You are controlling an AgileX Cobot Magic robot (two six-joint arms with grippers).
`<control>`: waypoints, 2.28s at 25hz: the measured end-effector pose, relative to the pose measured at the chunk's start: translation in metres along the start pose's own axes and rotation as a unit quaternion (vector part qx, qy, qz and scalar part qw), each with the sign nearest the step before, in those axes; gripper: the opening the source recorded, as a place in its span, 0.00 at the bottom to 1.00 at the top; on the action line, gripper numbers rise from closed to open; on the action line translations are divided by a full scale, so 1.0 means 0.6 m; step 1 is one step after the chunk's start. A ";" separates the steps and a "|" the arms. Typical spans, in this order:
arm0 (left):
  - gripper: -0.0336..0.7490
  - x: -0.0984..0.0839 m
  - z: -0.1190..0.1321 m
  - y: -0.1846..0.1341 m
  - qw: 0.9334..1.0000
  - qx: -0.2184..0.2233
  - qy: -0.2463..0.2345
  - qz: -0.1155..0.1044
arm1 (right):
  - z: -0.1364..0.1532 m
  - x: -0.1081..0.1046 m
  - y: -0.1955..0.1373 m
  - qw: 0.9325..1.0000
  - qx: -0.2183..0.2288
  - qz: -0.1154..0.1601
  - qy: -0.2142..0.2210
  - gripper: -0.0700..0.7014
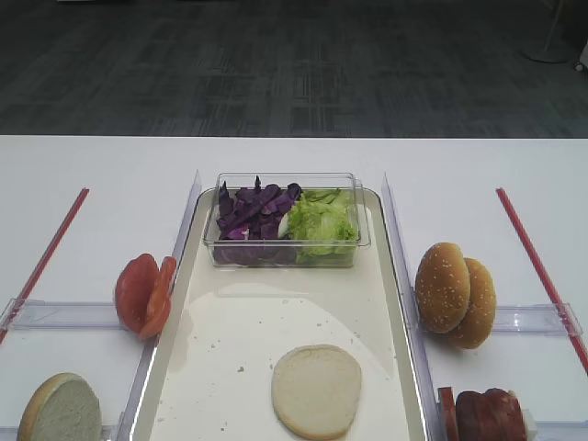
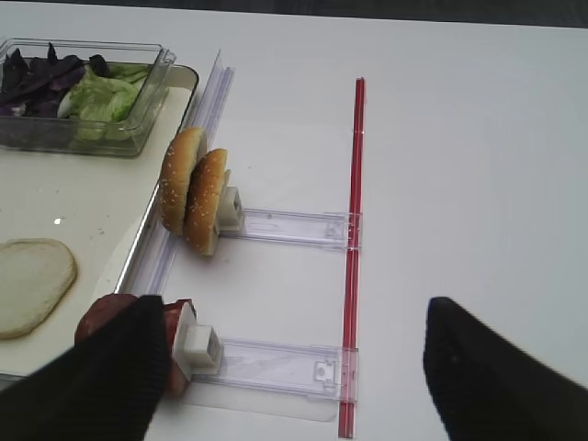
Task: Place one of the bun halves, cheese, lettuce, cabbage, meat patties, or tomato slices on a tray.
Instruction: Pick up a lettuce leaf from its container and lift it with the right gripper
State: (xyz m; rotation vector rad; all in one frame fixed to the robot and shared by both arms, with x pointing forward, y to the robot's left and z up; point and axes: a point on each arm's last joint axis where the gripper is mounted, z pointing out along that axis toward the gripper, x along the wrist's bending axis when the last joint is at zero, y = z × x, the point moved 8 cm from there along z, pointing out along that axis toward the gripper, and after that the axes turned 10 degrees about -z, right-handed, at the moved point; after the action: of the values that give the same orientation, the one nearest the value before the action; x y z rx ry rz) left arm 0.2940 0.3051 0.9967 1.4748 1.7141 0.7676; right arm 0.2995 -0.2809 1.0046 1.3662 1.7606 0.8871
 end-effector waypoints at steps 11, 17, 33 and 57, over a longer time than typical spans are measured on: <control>0.33 0.000 0.000 0.000 1.000 0.000 0.000 0.000 | 0.000 0.006 0.002 1.000 -0.003 0.005 0.011 0.85; 0.33 0.000 0.000 0.000 1.000 0.000 0.000 0.000 | 0.000 0.007 0.002 1.000 -0.003 0.006 0.012 0.85; 0.33 0.000 0.000 0.000 1.000 0.000 0.000 0.000 | 0.022 0.004 0.001 0.998 0.050 0.013 0.023 0.85; 0.33 0.000 0.000 0.000 1.000 0.000 0.000 0.000 | 0.207 -0.033 0.078 0.962 0.257 0.062 0.065 0.85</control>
State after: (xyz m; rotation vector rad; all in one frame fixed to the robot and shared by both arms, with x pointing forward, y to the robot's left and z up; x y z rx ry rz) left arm 0.2940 0.3051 0.9967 1.4748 1.7141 0.7676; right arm 0.4327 -0.2802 0.9854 1.7963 2.1216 0.6114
